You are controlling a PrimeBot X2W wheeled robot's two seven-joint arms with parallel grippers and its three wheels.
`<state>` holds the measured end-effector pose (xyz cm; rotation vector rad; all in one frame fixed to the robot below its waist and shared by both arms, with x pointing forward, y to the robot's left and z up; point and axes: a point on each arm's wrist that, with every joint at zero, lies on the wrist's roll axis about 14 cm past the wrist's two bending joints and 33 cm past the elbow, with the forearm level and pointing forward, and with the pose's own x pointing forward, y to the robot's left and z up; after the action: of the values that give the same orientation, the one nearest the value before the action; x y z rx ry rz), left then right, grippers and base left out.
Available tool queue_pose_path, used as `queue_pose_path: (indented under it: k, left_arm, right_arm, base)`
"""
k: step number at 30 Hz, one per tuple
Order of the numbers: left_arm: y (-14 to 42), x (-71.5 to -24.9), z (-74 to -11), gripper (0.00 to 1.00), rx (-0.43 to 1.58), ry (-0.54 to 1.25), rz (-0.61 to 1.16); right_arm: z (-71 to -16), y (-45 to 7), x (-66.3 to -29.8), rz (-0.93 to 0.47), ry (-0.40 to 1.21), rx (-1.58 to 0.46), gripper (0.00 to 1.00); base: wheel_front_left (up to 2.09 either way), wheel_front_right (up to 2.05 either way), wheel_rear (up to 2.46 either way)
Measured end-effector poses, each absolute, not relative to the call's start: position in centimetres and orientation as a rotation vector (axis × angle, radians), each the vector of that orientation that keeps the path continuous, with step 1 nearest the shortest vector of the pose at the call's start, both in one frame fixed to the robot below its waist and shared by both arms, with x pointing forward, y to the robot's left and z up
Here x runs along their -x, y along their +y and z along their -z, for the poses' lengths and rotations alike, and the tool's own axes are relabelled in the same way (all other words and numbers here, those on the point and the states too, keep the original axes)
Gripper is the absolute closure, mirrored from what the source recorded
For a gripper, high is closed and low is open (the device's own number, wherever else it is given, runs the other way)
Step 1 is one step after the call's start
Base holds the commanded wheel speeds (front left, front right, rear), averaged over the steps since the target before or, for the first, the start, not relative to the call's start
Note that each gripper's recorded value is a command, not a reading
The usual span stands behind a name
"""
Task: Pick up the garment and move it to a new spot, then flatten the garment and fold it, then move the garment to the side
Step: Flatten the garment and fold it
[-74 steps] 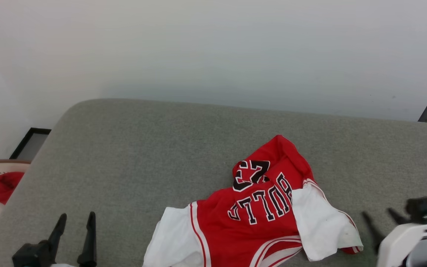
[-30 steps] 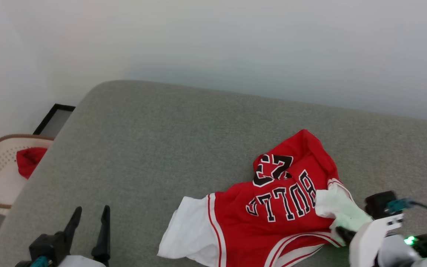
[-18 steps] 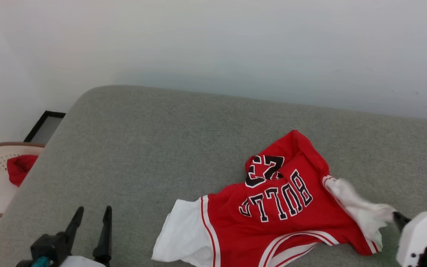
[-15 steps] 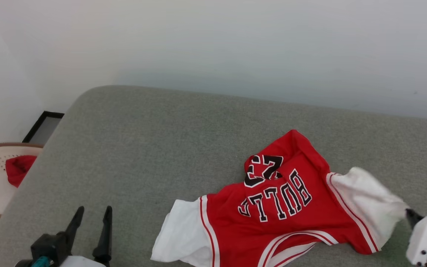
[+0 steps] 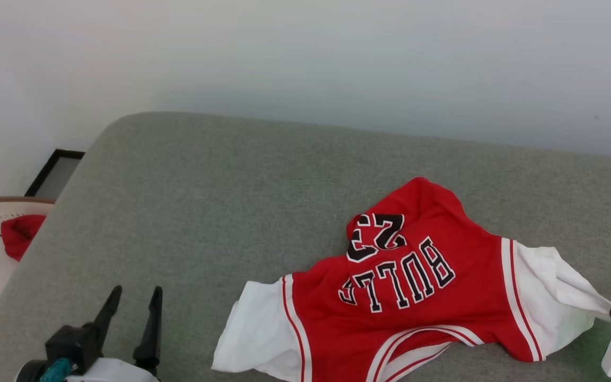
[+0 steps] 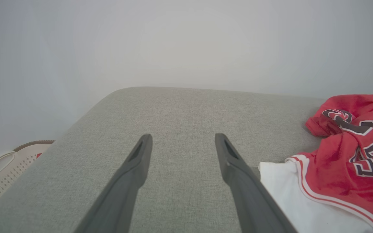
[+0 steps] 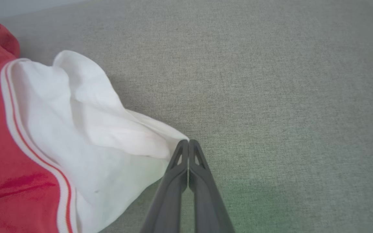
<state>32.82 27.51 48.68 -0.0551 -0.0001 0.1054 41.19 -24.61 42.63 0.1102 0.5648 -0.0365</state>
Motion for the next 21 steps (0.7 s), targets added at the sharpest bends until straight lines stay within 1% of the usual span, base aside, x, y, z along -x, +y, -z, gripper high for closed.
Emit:
queue_pose_path:
  k: [1,2,3,4,5,14,21]
  left_arm:
    - [27.5,-32.9,-48.7,0.0,0.053,0.001,-0.103]
    - [27.5,-33.1,-48.6,0.0,0.051,0.003,-0.1]
    - [27.4,-33.2,-48.6,0.0,0.049,0.005,-0.096]
    - [27.3,-33.3,-48.5,0.0,0.047,0.007,-0.091]
    - [27.1,-33.4,-48.5,0.0,0.046,0.008,-0.087]
    - [25.2,-34.5,-48.6,0.0,0.046,0.028,0.018]
    - [22.7,-35.4,-48.3,0.0,0.049,0.134,0.17]
  right_arm:
    - [-42.5,-24.6,-41.4,0.037,0.562,-0.108,0.82]
    - [-42.4,-24.8,-41.6,0.039,0.559,-0.106,0.58]
    - [-42.4,-24.9,-41.7,0.04,0.553,-0.099,0.58]
    - [-42.6,-25.0,-42.0,0.04,0.543,-0.093,0.18]
    - [-42.7,-24.9,-42.2,0.037,0.537,-0.089,0.0]
    - [-44.7,-25.2,-43.9,0.022,0.459,-0.061,0.0]
    - [-47.8,-25.6,-44.3,0.02,0.338,-0.087,0.0]
  base:
    - [0.0,0.0,0.0]
    - [0.0,0.0,0.0]
    - [0.0,0.0,0.0]
    - [0.0,0.0,0.0]
    - [0.0,0.0,0.0]
    - [0.0,0.0,0.0]
    - [0.0,0.0,0.0]
